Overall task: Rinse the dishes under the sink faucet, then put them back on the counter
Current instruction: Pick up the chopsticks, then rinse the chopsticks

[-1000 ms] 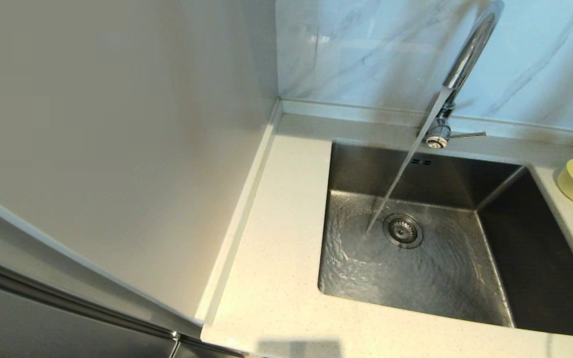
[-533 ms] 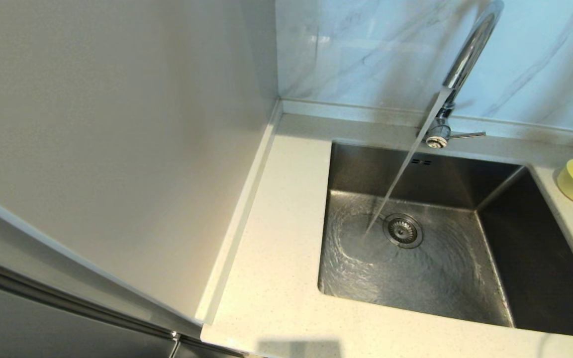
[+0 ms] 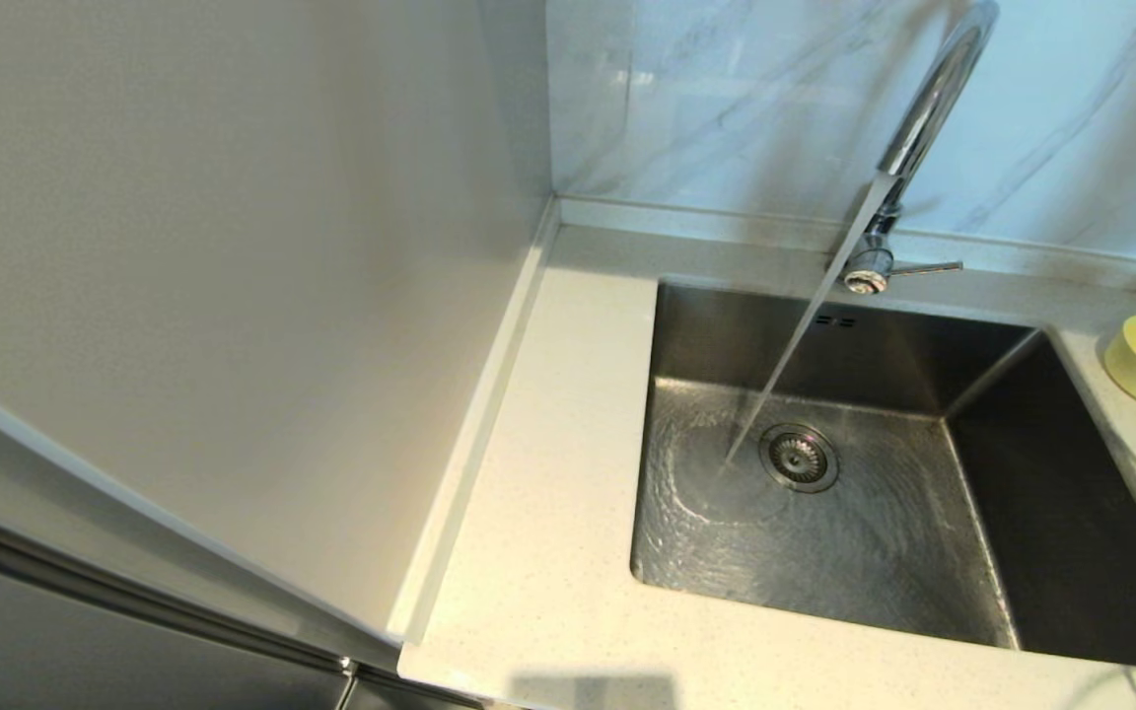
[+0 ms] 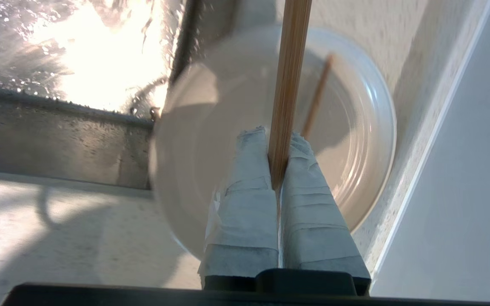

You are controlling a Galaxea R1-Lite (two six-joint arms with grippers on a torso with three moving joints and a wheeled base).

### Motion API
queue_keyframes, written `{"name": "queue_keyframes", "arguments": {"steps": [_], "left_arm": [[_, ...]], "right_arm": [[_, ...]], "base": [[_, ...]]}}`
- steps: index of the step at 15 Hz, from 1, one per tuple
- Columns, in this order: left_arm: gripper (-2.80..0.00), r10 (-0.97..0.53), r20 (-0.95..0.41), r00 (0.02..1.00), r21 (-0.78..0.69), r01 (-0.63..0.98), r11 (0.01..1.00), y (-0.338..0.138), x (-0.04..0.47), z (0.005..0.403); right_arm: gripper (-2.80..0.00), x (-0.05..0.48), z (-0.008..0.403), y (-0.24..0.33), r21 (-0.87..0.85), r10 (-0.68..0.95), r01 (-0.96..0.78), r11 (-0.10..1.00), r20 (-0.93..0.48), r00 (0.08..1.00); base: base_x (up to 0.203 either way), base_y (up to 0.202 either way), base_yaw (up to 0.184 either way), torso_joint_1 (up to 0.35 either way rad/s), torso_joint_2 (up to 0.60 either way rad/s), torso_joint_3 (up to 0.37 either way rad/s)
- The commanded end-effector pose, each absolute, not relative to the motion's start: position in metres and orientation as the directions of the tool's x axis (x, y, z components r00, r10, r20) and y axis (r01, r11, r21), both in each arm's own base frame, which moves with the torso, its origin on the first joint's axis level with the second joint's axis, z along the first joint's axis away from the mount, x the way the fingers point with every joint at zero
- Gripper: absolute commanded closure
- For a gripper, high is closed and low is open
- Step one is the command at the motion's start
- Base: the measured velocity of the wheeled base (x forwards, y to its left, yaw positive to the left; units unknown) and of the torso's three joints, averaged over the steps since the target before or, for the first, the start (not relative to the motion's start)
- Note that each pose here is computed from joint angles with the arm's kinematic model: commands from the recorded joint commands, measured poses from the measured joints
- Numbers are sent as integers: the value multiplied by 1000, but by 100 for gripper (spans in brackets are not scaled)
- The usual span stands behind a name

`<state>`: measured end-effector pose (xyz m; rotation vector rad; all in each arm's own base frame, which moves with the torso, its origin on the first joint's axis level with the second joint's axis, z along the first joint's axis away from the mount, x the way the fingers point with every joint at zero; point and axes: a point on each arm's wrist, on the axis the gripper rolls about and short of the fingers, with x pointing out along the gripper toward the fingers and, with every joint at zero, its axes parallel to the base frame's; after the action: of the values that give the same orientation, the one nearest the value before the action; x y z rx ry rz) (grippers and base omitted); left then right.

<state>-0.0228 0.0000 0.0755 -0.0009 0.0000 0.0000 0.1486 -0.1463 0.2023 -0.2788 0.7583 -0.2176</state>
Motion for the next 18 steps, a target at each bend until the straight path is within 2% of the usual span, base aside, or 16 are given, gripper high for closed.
{"name": "queue_keyframes", "arguments": {"steps": [1,10,18], "left_arm": [[0,0,-1,1000,-2,0,1000,0,-23,76],[0,0,0,1000,-2,0,1000,0,-23,75],[0,0,1,1000,-2,0,1000,0,-23,76]], "right_arm": [[0,151,213,-126,-370,-285,51,928,-613,737],[0,220,200,-46,-542,-322,10,840,-484,814],[0,241,190,7,-535,-203,-65,842,-427,881]], "base": [[0,0,0,0,0,0],[0,0,0,0,0,0],[0,0,0,0,0,0]]}}
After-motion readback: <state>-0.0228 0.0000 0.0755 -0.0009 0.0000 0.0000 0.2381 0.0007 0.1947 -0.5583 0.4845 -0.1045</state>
